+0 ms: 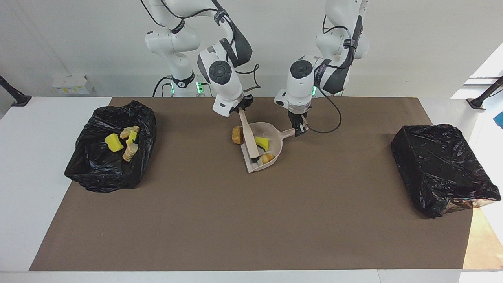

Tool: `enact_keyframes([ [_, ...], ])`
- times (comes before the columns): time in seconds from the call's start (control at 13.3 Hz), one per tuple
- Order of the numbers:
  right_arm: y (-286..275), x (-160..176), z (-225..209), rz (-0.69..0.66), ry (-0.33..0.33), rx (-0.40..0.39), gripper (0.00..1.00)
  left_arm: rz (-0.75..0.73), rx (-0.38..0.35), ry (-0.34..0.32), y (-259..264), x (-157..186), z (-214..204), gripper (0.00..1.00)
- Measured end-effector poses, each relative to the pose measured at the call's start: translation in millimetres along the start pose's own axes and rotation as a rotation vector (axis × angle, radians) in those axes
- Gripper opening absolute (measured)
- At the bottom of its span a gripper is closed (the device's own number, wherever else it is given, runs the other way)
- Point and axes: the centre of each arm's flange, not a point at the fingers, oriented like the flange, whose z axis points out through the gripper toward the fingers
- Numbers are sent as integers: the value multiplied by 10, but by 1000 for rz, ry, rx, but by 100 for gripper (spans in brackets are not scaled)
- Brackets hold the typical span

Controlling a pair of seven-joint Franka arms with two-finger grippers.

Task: Sweep and dump trash in bin
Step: 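Brush the sponge pieces into the dustpan held by the left gripper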

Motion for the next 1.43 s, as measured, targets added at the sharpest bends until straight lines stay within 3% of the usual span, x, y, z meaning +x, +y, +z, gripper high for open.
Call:
enact_keyframes([
  [0.38,70,-162,-606,49,14,8,26,18,11,14,-100,-69,24,32],
  [0.53,350,-214,-674,84,-11,-54,26,19,11,14,-98,-68,24,32],
  [0.68,772,-236,-601,146,-23,-121,26,26,4,5,-66,-53,25,32],
  [1.05,1820,-275,-606,195,4,-136,26,100,-37,-51,274,150,-28,32],
  [1.43,1736,-575,-207,181,0,-123,26,49,-45,-131,448,246,-116,32],
])
